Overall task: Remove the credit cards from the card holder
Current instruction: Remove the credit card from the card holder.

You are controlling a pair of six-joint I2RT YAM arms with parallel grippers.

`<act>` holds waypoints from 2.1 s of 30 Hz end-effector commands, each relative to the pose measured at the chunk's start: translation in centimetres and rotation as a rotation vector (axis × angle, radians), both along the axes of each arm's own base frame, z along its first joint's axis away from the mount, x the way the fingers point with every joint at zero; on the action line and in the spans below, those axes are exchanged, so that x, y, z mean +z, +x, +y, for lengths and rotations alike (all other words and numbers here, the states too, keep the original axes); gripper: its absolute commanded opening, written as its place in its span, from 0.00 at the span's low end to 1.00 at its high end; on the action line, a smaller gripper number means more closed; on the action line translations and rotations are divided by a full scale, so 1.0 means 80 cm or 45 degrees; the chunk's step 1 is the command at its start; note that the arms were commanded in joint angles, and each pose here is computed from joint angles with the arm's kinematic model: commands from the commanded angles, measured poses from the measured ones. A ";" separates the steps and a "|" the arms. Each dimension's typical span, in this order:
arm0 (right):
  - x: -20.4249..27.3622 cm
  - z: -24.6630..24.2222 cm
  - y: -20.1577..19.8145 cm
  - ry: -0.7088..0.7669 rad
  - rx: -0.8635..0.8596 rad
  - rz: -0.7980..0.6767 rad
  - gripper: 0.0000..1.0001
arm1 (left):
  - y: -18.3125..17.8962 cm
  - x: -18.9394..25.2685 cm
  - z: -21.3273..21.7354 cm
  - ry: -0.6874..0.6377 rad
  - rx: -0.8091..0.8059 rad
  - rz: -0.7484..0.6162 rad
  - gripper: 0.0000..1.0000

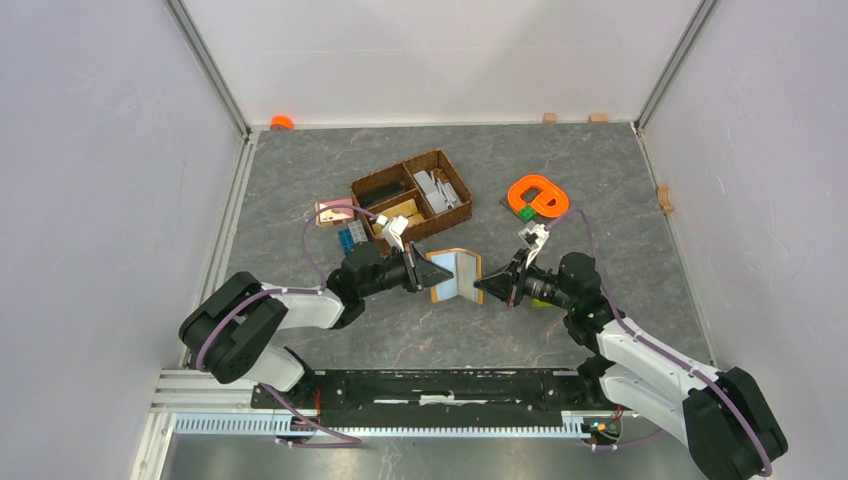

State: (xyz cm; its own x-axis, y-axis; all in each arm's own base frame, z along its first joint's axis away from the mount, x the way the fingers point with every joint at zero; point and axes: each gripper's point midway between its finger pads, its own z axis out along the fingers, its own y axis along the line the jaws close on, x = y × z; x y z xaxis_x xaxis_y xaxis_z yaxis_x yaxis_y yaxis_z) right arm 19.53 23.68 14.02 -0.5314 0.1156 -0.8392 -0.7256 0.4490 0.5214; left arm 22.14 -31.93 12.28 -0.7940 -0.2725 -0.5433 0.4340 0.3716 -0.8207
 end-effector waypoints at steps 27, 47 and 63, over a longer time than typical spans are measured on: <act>-0.001 0.001 0.009 -0.035 -0.024 -0.003 0.33 | 0.004 0.029 -0.014 -0.050 -0.038 -0.108 0.02; 0.002 0.003 0.005 -0.016 -0.004 -0.011 0.48 | 0.005 0.029 -0.011 -0.049 -0.025 -0.105 0.02; 0.007 0.006 0.000 0.013 0.031 -0.018 0.47 | 0.006 0.028 -0.011 -0.043 -0.022 -0.098 0.02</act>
State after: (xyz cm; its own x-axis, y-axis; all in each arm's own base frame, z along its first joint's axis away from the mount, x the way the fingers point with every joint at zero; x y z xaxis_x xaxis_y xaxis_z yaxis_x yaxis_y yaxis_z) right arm 19.69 23.71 13.46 -0.5520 0.0981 -0.8281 -0.7101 0.4652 0.5285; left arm 21.79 -32.27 11.73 -0.8078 -0.2521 -0.5329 0.4254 0.3765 -0.8230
